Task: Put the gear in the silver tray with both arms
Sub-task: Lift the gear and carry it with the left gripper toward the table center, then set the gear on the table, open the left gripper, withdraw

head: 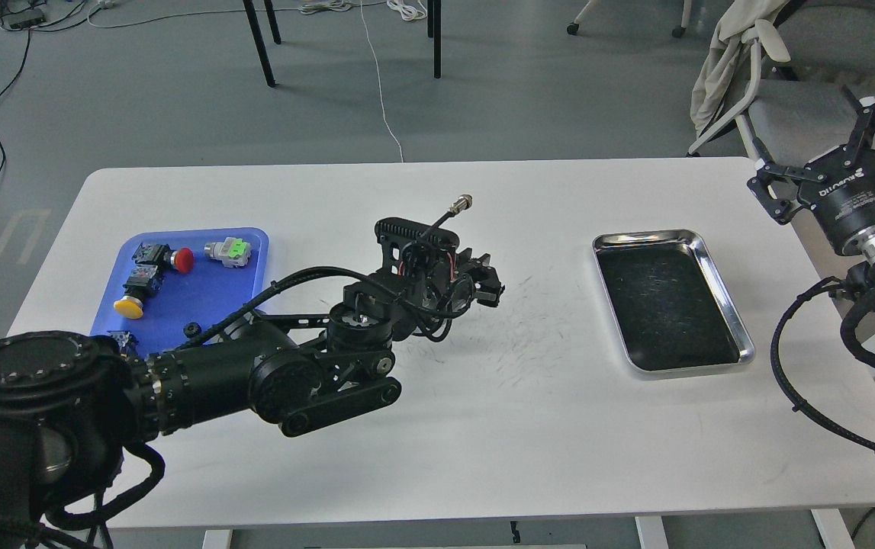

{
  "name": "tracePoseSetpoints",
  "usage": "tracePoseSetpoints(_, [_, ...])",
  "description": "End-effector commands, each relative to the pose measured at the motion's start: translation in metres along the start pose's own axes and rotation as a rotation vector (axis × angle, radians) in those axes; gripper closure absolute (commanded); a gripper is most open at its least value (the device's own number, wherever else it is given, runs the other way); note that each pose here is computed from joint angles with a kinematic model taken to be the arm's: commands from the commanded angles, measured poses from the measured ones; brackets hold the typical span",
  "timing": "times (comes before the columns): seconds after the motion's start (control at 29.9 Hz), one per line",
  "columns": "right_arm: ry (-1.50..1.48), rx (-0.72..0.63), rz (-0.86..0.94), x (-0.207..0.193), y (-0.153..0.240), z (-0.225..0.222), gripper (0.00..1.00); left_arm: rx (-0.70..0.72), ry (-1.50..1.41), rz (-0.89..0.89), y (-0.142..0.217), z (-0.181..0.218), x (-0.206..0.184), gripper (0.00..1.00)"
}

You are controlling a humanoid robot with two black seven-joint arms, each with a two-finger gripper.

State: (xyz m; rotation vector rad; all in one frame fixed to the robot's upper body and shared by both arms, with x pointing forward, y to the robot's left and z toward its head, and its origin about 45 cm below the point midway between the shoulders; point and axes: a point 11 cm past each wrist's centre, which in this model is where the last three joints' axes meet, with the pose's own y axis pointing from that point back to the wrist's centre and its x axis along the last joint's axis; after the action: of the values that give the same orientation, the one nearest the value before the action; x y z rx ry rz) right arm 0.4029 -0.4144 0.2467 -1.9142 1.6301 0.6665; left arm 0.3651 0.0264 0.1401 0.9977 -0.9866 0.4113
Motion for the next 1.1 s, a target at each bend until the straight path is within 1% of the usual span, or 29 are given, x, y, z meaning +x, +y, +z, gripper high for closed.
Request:
tracePoseSetpoints(0.0, [-0.004, 0.006, 0.003, 0.001, 0.002, -0.001, 0.01, -0.095, -0.035, -0.013, 0.004, 0.015, -0.019, 0.93])
tracePoseSetpoints(0.23, [-0.008, 0.012, 0.013, 0.006, 0.006, -0.001, 0.01, -0.21, -0.045, -0.054, 0.01, 0.029, -0.044, 0.92])
tracePoseSetpoints(0.5, [-0.014, 0.032, 0.019, 0.011, 0.011, -0.007, 0.01, -0.217, -0.044, -0.057, 0.01, 0.03, -0.046, 0.9])
tracePoseSetpoints(0.67, [-0.014, 0.033, 0.016, 0.01, 0.011, -0.007, 0.01, -0.215, -0.033, -0.073, 0.011, 0.028, -0.055, 0.88])
tracePoseSetpoints(0.84, [-0.015, 0.035, 0.014, 0.009, 0.011, -0.008, 0.01, -0.211, -0.032, -0.075, 0.011, 0.027, -0.057, 0.83])
tracePoseSetpoints(0.94, [-0.015, 0.035, 0.014, 0.009, 0.011, -0.008, 0.01, -0.211, -0.03, -0.077, 0.011, 0.027, -0.058, 0.77])
tracePoseSetpoints(1.04, [-0.015, 0.035, 0.014, 0.009, 0.011, -0.008, 0.01, -0.215, -0.026, -0.078, 0.011, 0.028, -0.059, 0.67])
tracePoseSetpoints(1.07, [-0.015, 0.035, 0.014, 0.009, 0.011, -0.008, 0.01, -0.219, -0.026, -0.08, 0.012, 0.029, -0.06, 0.66])
